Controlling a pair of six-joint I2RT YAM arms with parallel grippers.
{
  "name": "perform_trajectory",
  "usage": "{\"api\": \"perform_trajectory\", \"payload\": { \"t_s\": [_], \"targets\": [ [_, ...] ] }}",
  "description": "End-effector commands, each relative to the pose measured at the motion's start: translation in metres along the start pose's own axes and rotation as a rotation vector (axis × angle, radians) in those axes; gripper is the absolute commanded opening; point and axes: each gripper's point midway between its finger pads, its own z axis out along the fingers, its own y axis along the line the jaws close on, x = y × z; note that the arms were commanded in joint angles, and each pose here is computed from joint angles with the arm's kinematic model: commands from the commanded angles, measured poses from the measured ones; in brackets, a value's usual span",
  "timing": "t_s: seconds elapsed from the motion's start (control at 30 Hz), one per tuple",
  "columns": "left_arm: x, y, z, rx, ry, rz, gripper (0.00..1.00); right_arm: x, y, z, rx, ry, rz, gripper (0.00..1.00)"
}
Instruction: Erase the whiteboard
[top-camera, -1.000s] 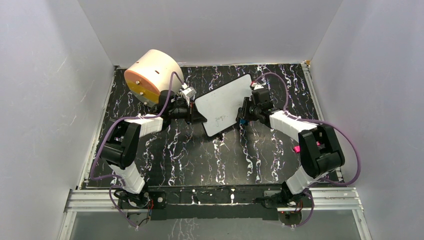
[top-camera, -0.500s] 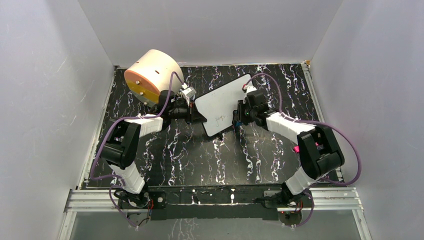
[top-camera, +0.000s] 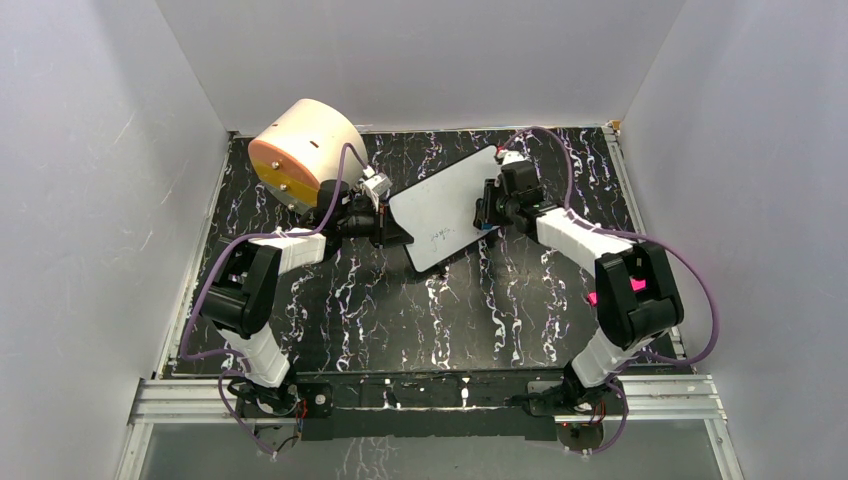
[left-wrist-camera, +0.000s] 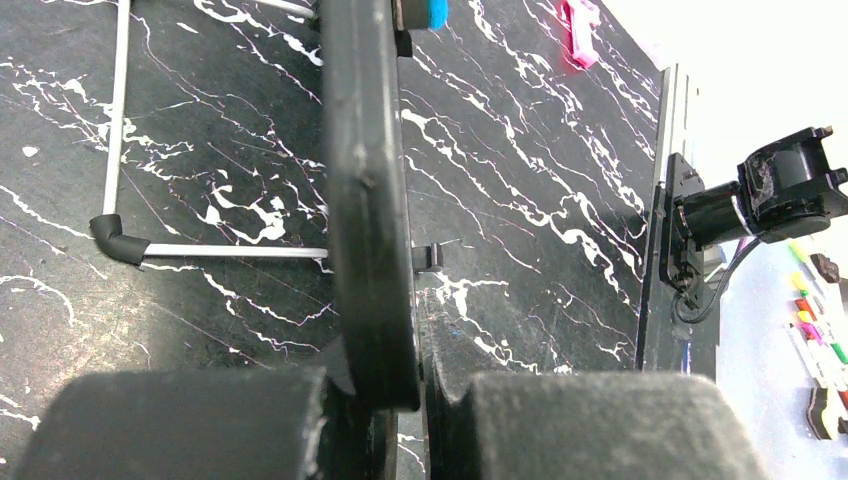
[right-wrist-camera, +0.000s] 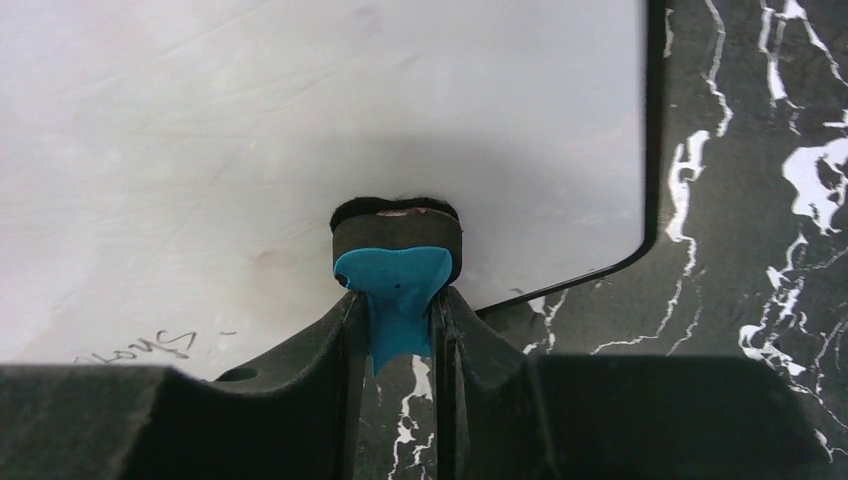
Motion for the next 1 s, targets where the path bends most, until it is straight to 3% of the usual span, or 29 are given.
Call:
{"api": "perform_trajectory", "payload": {
  "t_s": [0.0, 0.3, 0.53, 0.67, 0.97],
  "targets": [
    [0.011, -0.020, 0.002, 0.094, 0.048, 0.005, 0.00, -0.013, 0.055, 0.001, -0.105, -0.086, -0.116, 0.13],
    [0.010, -0.020, 0.002, 0.090, 0.044, 0.001, 0.00, 0.035, 0.112, -0.001, -0.226, -0.040, -0.318, 0.12],
    [0.009, -0.021, 0.002, 0.085, 0.042, 0.005, 0.00, 0.065, 0.089, -0.004, -0.176, 0.043, -0.410, 0.11],
    [0.009, -0.020, 0.002, 0.084, 0.041, 0.005, 0.00, 0.055, 0.077, -0.007, -0.089, 0.036, -0.416, 0.11],
    [0.009, -0.019, -0.001, 0.059, 0.052, 0.019, 0.00, -0.013, 0.062, -0.033, 0.078, -0.109, -0.340, 0.10]
  ]
}}
